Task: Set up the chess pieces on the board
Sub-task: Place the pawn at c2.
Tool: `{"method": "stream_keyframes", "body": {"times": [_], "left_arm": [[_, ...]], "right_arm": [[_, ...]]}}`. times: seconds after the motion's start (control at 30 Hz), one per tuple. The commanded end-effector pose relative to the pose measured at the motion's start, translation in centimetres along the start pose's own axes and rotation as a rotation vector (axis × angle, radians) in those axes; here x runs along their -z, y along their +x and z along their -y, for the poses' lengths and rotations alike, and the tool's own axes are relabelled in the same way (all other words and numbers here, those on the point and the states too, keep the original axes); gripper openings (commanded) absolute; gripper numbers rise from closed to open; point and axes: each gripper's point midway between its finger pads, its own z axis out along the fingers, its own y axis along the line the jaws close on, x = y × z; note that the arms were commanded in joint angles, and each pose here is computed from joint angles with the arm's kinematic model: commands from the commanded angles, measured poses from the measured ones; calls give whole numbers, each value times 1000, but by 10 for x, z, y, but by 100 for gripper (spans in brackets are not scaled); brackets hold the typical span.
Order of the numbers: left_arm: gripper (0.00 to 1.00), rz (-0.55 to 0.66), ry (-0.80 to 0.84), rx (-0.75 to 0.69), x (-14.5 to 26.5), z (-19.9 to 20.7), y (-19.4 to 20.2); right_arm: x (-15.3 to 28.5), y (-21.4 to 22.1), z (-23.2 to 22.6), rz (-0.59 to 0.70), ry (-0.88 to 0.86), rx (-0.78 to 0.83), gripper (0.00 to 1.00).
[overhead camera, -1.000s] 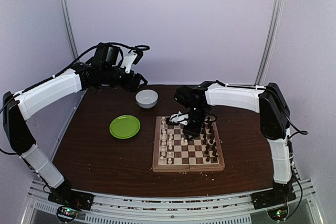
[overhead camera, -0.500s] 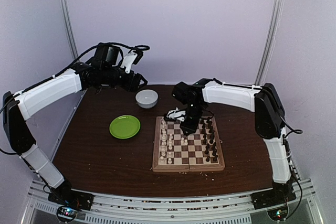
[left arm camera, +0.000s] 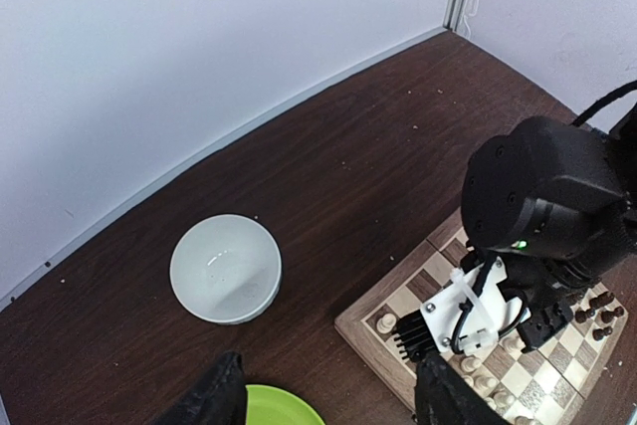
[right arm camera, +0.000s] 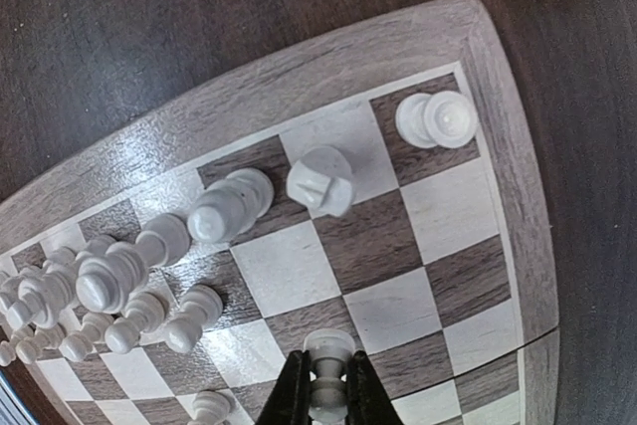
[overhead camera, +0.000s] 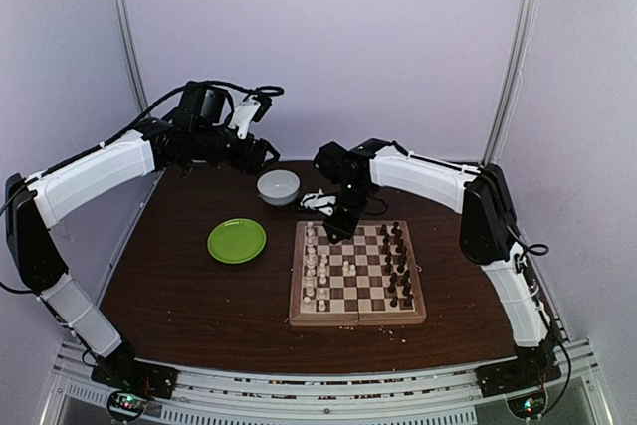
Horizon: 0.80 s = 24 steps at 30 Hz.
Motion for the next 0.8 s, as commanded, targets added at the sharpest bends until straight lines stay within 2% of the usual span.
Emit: {"method": "stream_keyframes", "body": {"times": [0.0, 0.77], "left_arm": [[59, 46, 5, -6, 6, 2, -17], [59, 45, 4, -8, 6, 2, -17]], "right_arm": [[-8, -1, -13, -14, -48, -1, 8], [-28, -12, -21, -18, -59, 12, 10]]}}
